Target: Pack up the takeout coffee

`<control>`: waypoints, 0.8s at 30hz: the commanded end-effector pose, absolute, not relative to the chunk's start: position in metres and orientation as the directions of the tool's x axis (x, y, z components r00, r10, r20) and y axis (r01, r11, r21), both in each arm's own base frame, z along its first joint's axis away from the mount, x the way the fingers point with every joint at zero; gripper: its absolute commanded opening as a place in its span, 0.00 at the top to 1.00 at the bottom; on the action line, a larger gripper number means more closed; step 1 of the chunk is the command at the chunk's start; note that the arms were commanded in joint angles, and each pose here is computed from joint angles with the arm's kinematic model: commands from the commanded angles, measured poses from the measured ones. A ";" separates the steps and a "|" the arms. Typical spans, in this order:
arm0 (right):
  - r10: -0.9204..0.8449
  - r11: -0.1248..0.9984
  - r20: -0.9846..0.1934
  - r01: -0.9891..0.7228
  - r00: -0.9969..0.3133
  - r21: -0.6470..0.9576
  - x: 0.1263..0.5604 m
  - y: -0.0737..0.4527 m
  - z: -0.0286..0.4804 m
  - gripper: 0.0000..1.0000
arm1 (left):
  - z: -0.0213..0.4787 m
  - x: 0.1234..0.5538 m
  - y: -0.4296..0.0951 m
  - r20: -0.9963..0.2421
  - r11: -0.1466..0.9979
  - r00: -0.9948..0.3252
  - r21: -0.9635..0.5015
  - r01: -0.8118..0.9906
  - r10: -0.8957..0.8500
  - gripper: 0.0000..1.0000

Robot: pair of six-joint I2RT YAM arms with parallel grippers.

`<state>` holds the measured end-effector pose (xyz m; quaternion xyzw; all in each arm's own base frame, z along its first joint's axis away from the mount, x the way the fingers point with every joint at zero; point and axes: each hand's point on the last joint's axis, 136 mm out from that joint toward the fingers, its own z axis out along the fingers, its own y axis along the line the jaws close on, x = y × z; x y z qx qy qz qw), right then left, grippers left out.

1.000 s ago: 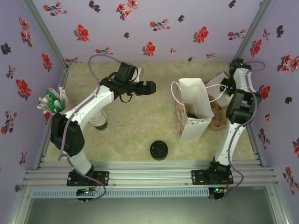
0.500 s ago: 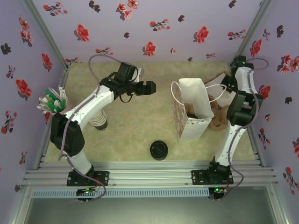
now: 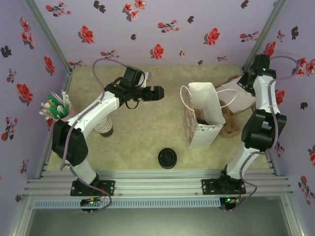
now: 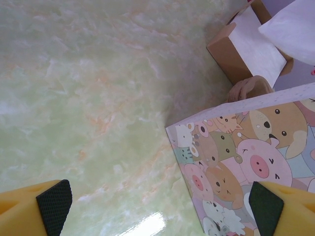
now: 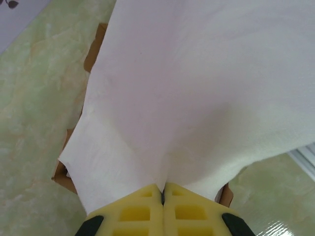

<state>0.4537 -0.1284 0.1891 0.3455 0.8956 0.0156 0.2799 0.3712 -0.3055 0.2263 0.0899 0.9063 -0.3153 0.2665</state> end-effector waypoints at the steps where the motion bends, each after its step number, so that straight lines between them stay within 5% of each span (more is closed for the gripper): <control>1: 0.662 0.728 -0.562 0.602 -0.495 0.328 0.452 -0.125 0.218 1.00 | 0.247 0.364 -0.306 -0.571 0.759 -0.821 -0.543 0.359 -0.021 0.05; 12: 0.649 0.702 -0.726 0.545 -0.227 0.458 0.370 -0.106 0.309 1.00 | 0.262 0.352 -0.307 -0.598 0.738 -0.801 -0.555 0.385 -0.032 0.05; 24: 0.498 0.817 -0.866 0.362 -0.050 0.449 0.263 -0.072 0.421 1.00 | 0.274 0.331 -0.302 -0.623 0.737 -0.781 -0.548 0.395 -0.045 0.05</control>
